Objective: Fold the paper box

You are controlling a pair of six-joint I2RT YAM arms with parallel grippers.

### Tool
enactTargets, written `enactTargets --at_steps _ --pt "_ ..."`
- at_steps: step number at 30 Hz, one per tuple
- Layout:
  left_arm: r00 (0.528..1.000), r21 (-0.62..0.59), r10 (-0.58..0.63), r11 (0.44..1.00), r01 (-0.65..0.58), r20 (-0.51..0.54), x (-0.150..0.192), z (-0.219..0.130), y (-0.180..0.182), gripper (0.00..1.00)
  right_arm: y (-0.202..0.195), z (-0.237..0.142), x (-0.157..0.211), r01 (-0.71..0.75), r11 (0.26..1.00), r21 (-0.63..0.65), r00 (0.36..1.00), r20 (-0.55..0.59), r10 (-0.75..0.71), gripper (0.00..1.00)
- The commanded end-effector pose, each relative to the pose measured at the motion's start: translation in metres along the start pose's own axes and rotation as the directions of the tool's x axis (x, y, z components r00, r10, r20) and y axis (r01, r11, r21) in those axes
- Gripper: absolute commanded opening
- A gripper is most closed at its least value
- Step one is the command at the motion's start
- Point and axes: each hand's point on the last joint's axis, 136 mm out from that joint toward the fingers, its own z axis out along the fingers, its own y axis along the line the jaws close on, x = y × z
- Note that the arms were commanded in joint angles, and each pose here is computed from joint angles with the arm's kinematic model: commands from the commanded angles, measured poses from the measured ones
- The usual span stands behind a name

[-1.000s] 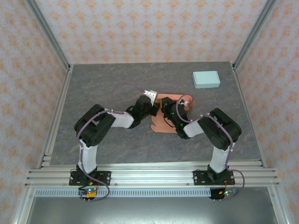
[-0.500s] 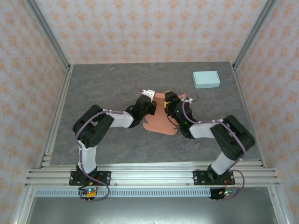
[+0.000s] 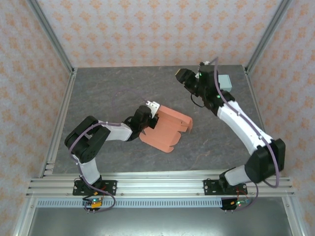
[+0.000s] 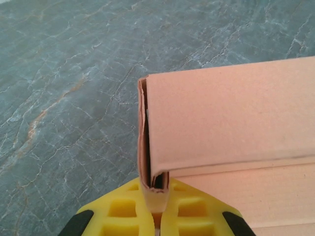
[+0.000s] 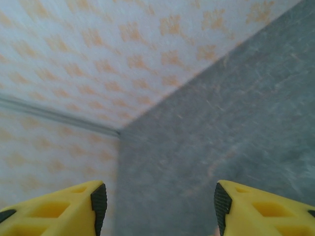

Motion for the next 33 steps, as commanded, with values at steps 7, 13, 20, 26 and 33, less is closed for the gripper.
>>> enactTargets --at_steps 7,13,20,26,33 --pt "0.998 0.078 0.034 0.996 -0.038 0.058 0.003 0.007 -0.014 0.08 -0.102 0.038 0.122 0.374 0.923 0.092 0.723 -0.652 -0.228 0.56" --pt "0.997 0.119 0.018 0.992 -0.027 0.076 -0.004 0.013 -0.022 0.12 -0.095 0.043 0.136 0.343 0.939 0.006 0.714 -0.652 -0.256 0.62" --pt "0.998 0.145 0.017 0.989 -0.026 0.063 0.001 0.019 -0.028 0.13 -0.104 0.059 0.150 0.306 0.952 0.012 0.694 -0.688 -0.214 0.62" --pt "0.998 0.130 0.010 0.991 -0.019 0.064 -0.001 0.020 -0.026 0.15 -0.119 0.073 0.152 0.329 0.942 0.064 0.675 -0.714 -0.187 0.60" --pt "0.998 0.132 -0.003 0.991 -0.006 0.065 -0.008 0.023 -0.026 0.20 -0.131 0.070 0.162 0.332 0.939 0.086 0.648 -0.745 -0.161 0.56"
